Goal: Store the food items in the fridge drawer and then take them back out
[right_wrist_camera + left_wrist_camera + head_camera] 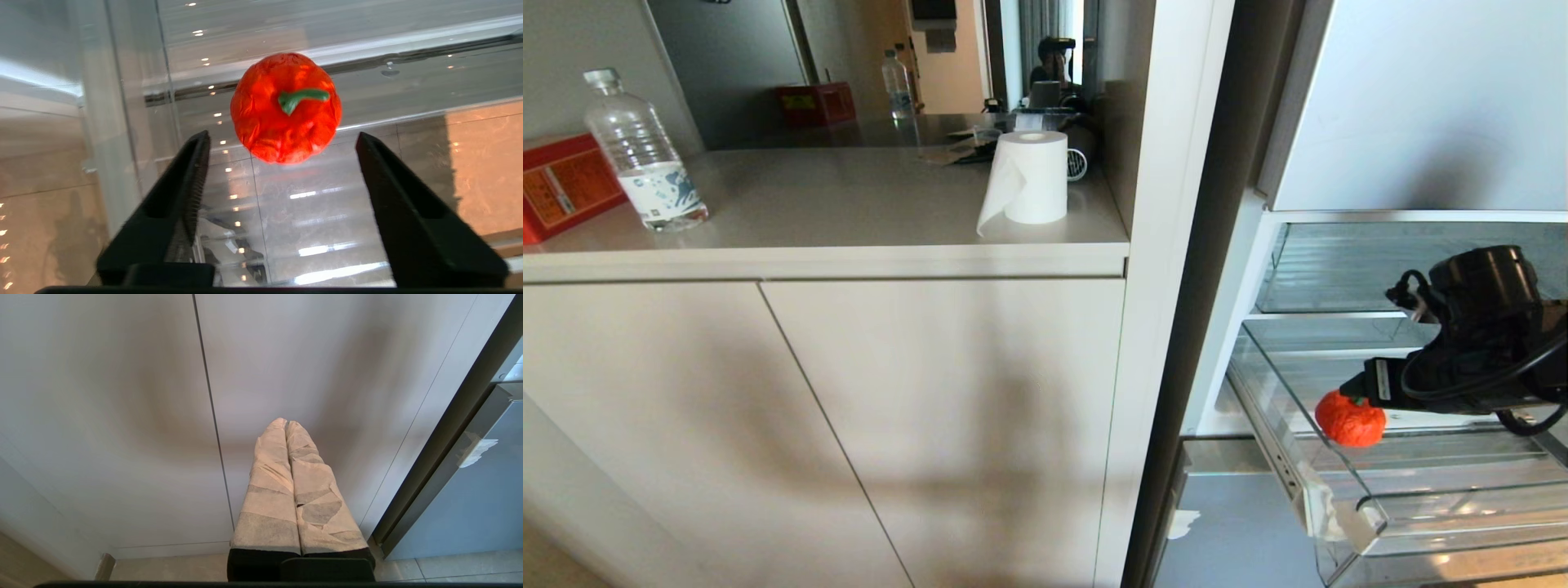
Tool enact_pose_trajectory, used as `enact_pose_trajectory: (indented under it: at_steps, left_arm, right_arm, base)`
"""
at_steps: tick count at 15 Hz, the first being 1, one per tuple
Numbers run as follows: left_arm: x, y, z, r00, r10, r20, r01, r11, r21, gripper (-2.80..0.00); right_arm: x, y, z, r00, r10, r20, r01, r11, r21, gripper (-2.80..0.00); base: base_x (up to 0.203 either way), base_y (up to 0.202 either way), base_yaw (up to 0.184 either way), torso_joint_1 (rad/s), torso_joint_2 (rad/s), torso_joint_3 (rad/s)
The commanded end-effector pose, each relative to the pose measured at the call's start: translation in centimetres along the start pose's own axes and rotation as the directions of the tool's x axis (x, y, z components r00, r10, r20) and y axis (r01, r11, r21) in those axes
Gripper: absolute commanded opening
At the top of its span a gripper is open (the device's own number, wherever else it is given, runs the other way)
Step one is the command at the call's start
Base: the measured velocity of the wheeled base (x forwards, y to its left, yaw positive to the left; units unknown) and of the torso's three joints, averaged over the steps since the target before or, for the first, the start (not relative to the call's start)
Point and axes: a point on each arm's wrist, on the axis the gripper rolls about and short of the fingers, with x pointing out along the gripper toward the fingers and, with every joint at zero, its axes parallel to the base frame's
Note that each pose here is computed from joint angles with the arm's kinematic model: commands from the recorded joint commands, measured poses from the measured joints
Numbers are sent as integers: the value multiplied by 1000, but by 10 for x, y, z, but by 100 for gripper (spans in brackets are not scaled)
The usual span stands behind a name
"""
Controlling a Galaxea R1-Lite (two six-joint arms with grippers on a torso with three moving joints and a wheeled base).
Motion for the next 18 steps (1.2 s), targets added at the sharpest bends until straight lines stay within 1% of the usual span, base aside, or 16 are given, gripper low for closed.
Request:
enact_pose_trajectory:
  at_steps: [1, 5, 8, 14, 15, 17, 18]
  left_arm:
    - [0, 0, 0, 1000, 0, -1, 0, 1000, 0, -280]
    - [0, 0, 0, 1000, 0, -1, 0, 1000, 0, -280]
    - [0, 0, 0, 1000, 0, -1, 0, 1000, 0, -280]
    - [0, 0, 0, 1000, 0, -1, 0, 1000, 0, -280]
    - [0, 0, 0, 1000, 0, -1, 0, 1000, 0, -280]
    - [0, 0, 0, 1000, 0, -1, 0, 1000, 0, -280]
    - [0, 0, 0, 1000, 0, -1, 0, 1000, 0, -280]
  right_arm:
    - [17, 2, -1, 999, -7, -32, 7, 1000, -2, 0]
    - [40, 4, 2, 999, -18, -51, 18, 1000, 7, 0]
    - [54, 2, 1, 996, -39, -74, 41, 999, 17, 0]
    - [65, -2, -2, 994, -49, -101, 53, 998, 32, 0]
    - [68, -1, -2, 994, -48, -97, 51, 998, 33, 0]
    - [74, 0, 1, 997, -42, -59, 45, 998, 37, 0]
    - [75, 0, 1, 997, -42, -58, 44, 998, 36, 0]
  base:
    - [0, 0, 0, 0, 0, 0]
    - [0, 0, 0, 0, 0, 0]
    - [0, 0, 0, 0, 0, 0]
    - [0, 0, 0, 0, 0, 0]
    - [0, 0, 0, 0, 0, 0]
    - [0, 0, 0, 0, 0, 0]
    - [0, 0, 0, 0, 0, 0]
